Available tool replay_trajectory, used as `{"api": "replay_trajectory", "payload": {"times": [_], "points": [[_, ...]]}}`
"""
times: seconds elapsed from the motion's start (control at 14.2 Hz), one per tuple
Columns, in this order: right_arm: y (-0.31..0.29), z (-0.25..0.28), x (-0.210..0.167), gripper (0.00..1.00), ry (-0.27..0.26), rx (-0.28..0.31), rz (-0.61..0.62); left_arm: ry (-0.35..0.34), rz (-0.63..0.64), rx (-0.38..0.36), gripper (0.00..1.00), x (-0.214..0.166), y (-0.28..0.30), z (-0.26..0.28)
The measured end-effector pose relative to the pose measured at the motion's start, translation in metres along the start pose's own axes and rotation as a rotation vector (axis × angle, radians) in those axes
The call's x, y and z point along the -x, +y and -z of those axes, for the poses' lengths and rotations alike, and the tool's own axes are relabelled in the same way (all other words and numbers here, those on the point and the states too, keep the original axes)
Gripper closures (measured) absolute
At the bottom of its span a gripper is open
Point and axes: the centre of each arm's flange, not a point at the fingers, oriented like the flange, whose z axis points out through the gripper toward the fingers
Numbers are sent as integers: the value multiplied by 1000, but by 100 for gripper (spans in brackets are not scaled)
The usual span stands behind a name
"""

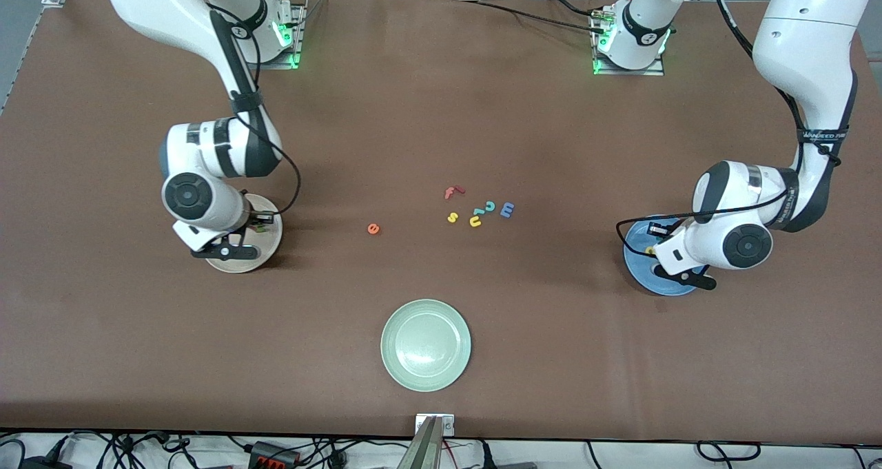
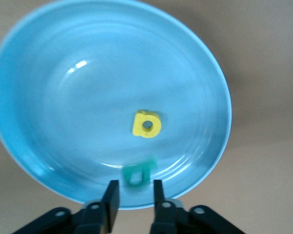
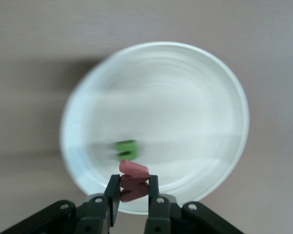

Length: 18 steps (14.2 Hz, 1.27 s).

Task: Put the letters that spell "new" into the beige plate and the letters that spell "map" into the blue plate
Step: 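Release the letters over the blue and beige plates with both grippers, then grasp blue m with the left gripper while the right gripper grasps orange e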

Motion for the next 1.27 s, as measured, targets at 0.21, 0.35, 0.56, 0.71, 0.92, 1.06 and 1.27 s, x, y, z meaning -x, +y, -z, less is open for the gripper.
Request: {"api": "replay_trajectory", "payload": {"times": [0.21,0.35,0.56,0.71,0.92,1.06,1.27], "points": [[46,-20,-9,73,-16,-10,5,21,-30,2,30,-3,18,11],[48,-35,-13,73,-9,-4,6,57,-101,10,10,-6,63,35],[39,-52,-16,64,-9,5,18,124,-184,25,0,-5,170,78],[31,-42,-20,45,15,3,30,164,-239,19,0,-3,235,76],[-4,2,-26,16,93,-49,70,227,-267,44,0,4,307,35],[-47,30,-24,0,134,-115,100,223,-285,49,0,14,330,7],[-105,44,-15,0,154,-142,147,241,-272,17,13,22,349,-13]]}}
